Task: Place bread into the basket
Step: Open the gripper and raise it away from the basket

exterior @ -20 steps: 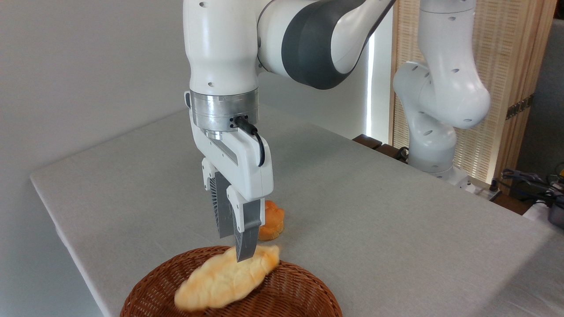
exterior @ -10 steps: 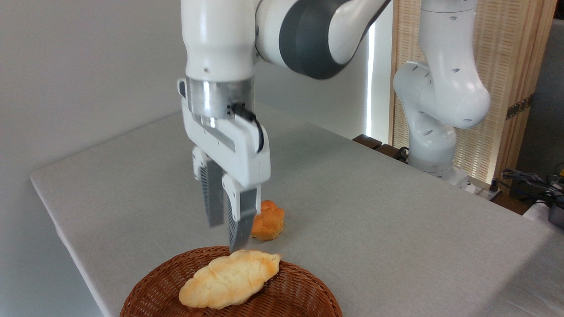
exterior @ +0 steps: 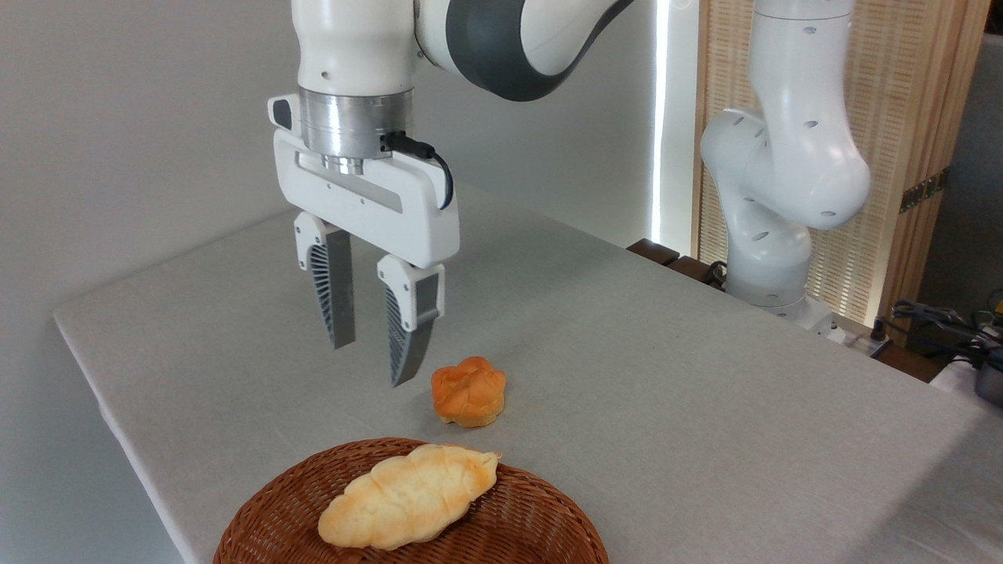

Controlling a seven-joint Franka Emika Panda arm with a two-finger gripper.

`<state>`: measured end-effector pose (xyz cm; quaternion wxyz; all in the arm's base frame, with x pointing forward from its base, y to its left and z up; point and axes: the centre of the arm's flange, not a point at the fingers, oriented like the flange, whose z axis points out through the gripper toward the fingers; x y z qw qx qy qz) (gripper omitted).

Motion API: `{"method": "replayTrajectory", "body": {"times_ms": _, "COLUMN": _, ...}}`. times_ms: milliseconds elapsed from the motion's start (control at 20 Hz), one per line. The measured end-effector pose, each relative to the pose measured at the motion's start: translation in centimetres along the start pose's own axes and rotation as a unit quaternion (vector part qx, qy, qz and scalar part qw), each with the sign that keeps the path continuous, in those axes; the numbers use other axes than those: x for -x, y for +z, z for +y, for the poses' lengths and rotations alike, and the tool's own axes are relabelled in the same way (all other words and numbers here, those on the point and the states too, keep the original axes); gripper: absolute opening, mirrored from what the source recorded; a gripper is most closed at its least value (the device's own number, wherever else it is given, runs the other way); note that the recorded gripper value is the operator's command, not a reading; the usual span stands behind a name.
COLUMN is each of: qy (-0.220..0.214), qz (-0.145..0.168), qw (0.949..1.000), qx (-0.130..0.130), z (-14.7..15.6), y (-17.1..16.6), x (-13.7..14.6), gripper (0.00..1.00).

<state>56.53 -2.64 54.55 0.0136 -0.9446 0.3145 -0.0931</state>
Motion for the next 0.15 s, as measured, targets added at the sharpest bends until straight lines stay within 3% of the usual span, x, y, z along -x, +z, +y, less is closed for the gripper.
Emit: {"method": "replayTrajectory", "body": {"times_ms": 150, "qy": -0.004, "qz": -0.009, "qw": 0.9999, "qx": 0.005, "z": -0.22, "y": 0.17, "x": 0.41, "gripper": 1.00}}
